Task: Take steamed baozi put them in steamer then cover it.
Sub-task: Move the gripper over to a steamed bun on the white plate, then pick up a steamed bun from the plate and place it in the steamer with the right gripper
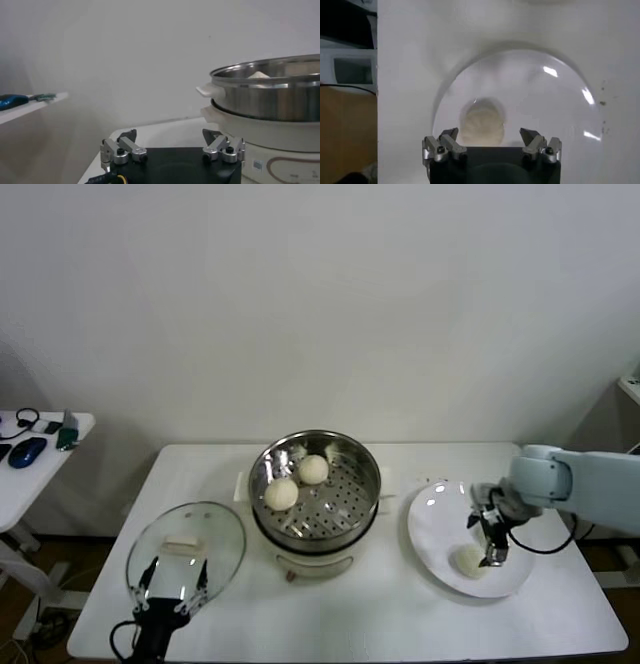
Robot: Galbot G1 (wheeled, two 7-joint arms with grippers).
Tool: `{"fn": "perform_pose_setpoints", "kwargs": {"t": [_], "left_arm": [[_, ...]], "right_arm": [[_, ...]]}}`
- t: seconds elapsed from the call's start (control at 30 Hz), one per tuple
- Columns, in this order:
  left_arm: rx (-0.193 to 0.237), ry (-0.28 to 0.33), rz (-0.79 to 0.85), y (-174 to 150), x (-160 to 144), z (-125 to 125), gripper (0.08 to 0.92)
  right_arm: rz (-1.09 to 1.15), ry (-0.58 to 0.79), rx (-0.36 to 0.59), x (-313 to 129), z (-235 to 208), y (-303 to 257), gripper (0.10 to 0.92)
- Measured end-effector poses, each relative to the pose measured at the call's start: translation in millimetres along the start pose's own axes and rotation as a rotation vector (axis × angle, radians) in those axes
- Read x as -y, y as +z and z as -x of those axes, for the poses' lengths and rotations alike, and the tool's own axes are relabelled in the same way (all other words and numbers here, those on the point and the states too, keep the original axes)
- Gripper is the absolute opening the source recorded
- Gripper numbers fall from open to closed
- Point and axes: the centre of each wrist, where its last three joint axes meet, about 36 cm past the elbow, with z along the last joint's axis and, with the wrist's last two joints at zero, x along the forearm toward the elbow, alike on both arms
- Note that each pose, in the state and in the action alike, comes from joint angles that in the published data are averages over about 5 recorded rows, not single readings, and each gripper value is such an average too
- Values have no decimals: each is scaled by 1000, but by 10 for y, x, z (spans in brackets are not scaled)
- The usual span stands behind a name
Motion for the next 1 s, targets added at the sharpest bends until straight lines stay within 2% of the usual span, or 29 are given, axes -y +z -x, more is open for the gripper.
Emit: {"fn": "perform_pose_setpoints", "kwargs": {"t": [0.43,0.73,1.0], "left_arm": [[2,-1,4,-15,-3,-13,823],[3,-6,5,-19,-13,-12,823],[4,-7,7,-36,-13,-21,823]], "right_arm": [[20,2,-19,-22,403,20,812],[31,6,-20,1,453,51,655],[-29,13,8,153,178,-37,636]]}}
